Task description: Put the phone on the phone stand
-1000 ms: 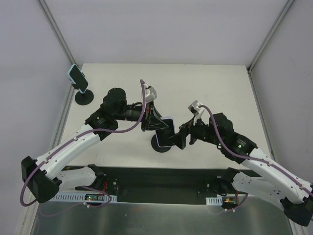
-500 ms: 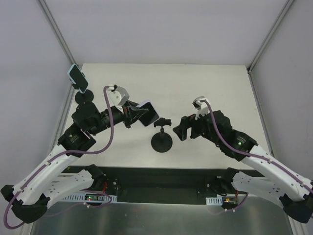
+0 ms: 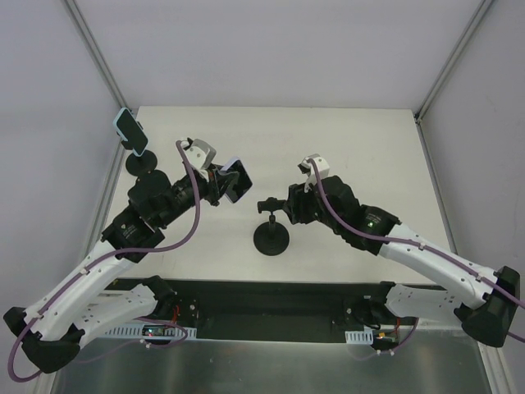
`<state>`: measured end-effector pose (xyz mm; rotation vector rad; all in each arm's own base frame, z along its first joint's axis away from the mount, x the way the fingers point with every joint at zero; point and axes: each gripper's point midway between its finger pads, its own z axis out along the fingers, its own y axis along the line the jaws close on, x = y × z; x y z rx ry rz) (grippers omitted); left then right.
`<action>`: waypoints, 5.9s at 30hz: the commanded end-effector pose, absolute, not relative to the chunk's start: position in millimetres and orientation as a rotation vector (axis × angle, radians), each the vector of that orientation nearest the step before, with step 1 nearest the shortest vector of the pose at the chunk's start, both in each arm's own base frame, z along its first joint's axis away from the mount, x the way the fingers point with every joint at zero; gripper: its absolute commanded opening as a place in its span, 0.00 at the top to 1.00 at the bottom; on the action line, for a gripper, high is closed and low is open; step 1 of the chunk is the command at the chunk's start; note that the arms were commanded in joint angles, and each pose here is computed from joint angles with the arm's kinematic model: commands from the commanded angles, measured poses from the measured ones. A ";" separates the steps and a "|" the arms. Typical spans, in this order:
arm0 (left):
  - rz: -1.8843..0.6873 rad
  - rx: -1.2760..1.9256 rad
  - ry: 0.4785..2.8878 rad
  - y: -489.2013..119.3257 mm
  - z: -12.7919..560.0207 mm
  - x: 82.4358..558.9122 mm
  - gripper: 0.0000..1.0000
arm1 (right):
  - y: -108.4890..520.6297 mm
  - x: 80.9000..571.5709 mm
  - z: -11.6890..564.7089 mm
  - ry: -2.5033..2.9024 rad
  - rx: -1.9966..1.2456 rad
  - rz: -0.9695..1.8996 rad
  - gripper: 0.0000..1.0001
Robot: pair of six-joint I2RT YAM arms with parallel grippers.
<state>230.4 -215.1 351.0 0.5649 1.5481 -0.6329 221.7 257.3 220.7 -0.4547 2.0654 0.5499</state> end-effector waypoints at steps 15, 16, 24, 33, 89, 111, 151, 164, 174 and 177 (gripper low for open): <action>-0.700 0.607 1.456 -230.9 373.6 226.9 1.00 | 281.9 229.9 241.9 1.990 -0.468 0.604 0.68; -0.700 0.608 1.457 -231.1 373.2 227.2 1.00 | 283.1 229.4 241.5 1.991 -0.472 0.606 0.68; -0.691 0.597 1.457 -228.9 374.2 227.8 1.00 | 286.5 226.5 238.4 2.000 -0.494 0.623 0.68; -0.685 0.587 1.462 -227.8 374.5 229.2 1.00 | 286.6 226.4 238.2 1.999 -0.505 0.620 0.76; -1.527 1.469 1.050 -349.8 359.6 141.9 1.00 | 291.1 233.9 256.8 1.764 -1.006 0.985 0.99; -1.435 1.464 1.083 -345.0 307.7 178.4 1.00 | 286.8 236.5 254.6 1.771 -0.993 0.995 0.99; 0.041 0.471 2.124 -180.5 217.7 303.0 1.00 | 258.0 221.3 294.4 1.657 -0.156 0.109 1.00; -0.083 0.471 2.155 -227.6 187.8 318.0 1.00 | 298.2 192.1 292.0 1.733 -0.088 0.269 1.00; -0.202 0.520 2.154 -243.8 175.7 310.7 1.00 | 298.7 178.3 296.6 1.757 -0.104 0.332 0.96; -0.225 0.568 2.143 -246.7 175.4 307.0 1.00 | 297.7 172.6 290.6 1.794 -0.187 0.389 0.65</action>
